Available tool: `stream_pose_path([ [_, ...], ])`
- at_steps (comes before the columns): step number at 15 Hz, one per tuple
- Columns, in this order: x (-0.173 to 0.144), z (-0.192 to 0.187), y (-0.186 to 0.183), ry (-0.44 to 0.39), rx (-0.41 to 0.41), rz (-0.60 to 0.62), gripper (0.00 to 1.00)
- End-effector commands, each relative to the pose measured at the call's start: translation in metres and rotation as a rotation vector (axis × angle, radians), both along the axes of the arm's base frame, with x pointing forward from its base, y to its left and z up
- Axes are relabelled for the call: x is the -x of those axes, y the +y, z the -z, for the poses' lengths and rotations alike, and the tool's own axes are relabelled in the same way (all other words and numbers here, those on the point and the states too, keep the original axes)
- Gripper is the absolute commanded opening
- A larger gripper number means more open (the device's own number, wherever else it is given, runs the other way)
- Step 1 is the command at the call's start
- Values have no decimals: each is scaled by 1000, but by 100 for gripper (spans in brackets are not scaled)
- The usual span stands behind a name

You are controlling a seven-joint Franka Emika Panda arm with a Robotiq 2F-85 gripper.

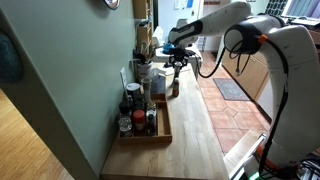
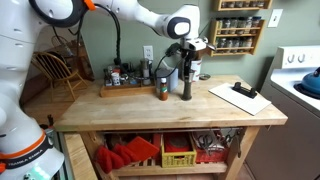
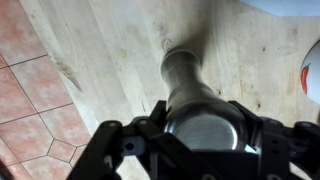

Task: Take the spice bottle off of the tray and place it to the right

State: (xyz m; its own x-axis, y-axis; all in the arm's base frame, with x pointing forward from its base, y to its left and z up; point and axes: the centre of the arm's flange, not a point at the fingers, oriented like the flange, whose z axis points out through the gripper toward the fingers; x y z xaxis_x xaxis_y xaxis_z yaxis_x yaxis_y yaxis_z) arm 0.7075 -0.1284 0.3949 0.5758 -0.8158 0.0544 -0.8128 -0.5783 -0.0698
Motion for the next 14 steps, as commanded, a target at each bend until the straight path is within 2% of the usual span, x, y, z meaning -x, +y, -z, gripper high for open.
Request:
stream_pose_path([
  [1, 7, 3, 2, -21, -13, 15, 39],
  [3, 7, 2, 3, -22, -10, 8, 39],
  [4, 7, 2, 4, -20, -10, 0, 56],
  [5, 7, 2, 5, -19, -6, -3, 87],
  [7, 8, -2, 7, -25, -1, -11, 96],
  [10, 11, -12, 12, -32, 0, -56, 100],
  [14, 23, -31, 17, -19, 28, -236, 100],
])
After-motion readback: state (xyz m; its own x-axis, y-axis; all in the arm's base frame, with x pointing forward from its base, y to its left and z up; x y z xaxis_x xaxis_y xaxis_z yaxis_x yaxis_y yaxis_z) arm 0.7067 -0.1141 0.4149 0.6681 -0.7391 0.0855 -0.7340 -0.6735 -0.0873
